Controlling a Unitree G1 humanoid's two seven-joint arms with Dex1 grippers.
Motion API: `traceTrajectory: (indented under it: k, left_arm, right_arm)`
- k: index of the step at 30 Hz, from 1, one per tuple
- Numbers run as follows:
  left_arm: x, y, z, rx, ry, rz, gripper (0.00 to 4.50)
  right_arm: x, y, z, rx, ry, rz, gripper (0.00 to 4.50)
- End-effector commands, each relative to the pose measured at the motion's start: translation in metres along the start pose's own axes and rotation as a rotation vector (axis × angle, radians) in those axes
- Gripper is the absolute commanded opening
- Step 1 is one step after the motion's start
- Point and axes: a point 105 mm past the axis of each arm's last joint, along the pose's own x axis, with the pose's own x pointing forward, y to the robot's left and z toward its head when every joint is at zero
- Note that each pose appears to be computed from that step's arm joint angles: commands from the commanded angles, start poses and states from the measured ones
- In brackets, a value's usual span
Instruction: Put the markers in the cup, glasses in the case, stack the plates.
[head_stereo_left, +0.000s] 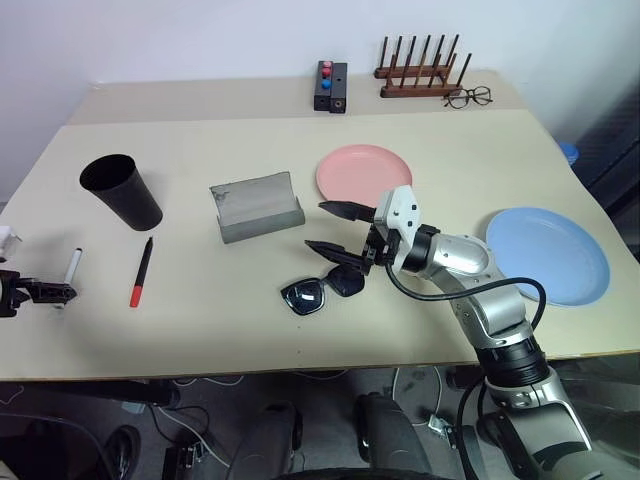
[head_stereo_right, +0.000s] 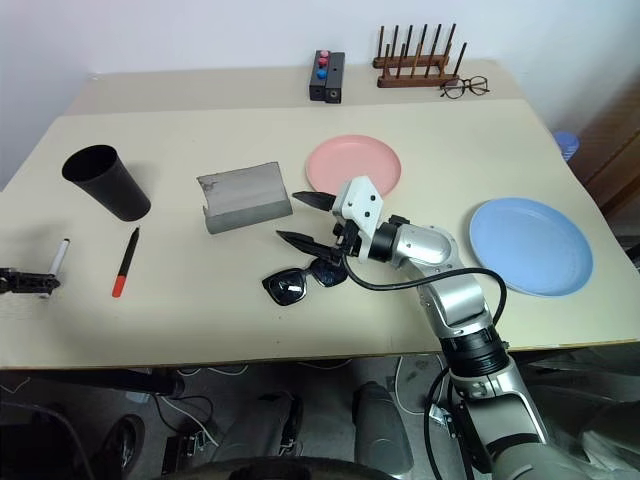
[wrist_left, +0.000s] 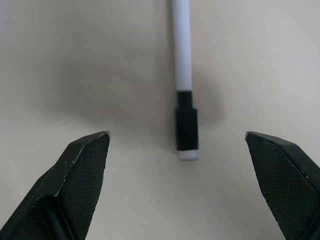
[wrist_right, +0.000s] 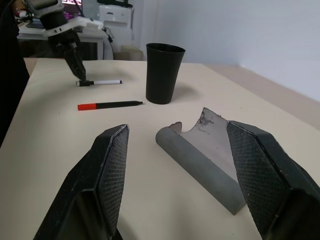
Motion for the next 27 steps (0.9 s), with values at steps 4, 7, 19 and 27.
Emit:
traceTrajectory:
  k: [4, 7, 19, 27]
  left_arm:
    - [-0.005, 0.005, 0.011, 0.012, -0.037, 0.048, 4.50]
    - [-0.009, 0.005, 0.024, -0.010, -0.082, 0.061, 4.50]
    - [0.001, -0.008, 0.040, 0.017, -0.059, 0.040, 4.50]
    - [0.013, -0.004, 0.040, 0.020, -0.079, 0.102, 4.24]
  right_arm:
    - [0.000, 0.004, 0.012, -0.051, -0.034, 0.013, 3.13]
    - [0.000, 0.004, 0.011, -0.049, -0.032, 0.012, 3.13]
    - [0.001, 0.004, 0.011, -0.052, -0.038, 0.011, 3.13]
    - [-0.003, 0.004, 0.009, -0.050, -0.026, -0.007, 3.16]
